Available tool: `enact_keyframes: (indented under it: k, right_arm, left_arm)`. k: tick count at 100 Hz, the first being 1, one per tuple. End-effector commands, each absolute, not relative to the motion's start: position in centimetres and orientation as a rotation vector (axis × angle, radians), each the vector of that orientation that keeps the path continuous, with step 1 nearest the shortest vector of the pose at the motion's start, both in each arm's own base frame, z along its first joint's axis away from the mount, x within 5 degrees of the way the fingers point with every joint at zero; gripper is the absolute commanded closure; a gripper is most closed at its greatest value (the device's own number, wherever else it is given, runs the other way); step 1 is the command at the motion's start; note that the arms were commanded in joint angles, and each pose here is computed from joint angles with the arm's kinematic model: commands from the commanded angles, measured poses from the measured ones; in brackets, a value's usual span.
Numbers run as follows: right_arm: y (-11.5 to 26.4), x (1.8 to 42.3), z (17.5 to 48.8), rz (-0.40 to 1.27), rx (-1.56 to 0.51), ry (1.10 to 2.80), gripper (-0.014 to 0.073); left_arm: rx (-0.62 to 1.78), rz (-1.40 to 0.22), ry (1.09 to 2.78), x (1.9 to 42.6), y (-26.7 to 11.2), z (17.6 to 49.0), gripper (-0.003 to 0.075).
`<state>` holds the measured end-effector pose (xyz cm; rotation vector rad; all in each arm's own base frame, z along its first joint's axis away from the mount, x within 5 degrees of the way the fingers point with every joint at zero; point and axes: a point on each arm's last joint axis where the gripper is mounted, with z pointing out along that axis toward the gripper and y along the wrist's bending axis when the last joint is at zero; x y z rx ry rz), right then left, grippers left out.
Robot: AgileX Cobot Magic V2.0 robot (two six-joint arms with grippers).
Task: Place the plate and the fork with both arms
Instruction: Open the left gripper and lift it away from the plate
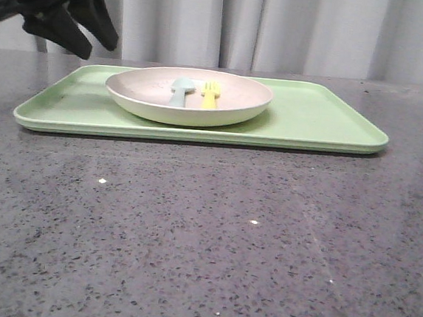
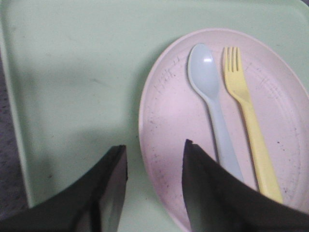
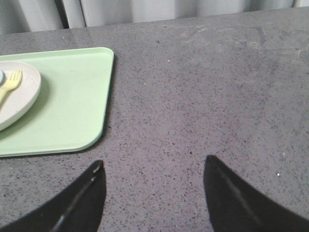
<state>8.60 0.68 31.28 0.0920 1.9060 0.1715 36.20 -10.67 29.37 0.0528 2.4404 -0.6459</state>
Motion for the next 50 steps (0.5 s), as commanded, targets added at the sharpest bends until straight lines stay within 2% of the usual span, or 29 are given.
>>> enact_keyframes:
  k: [1,25,50]
  right_arm:
    - [0.9,9.1,33.9,0.188,0.067,1.839,0.0140]
    - [1.8,10.9,36.5,0.218,0.014,1.917,0.0140]
    - [4.1,14.6,38.5,0.259,-0.085,2.047,0.0140]
  left_arm:
    - [0.056,-0.593,2.322,34.1,-9.9,33.3,0.0441]
    - [0.085,-0.410,2.264,28.4,-7.5,35.7,0.0441]
    - [0.048,-0.252,2.197,22.2,-5.0,36.4,0.0441]
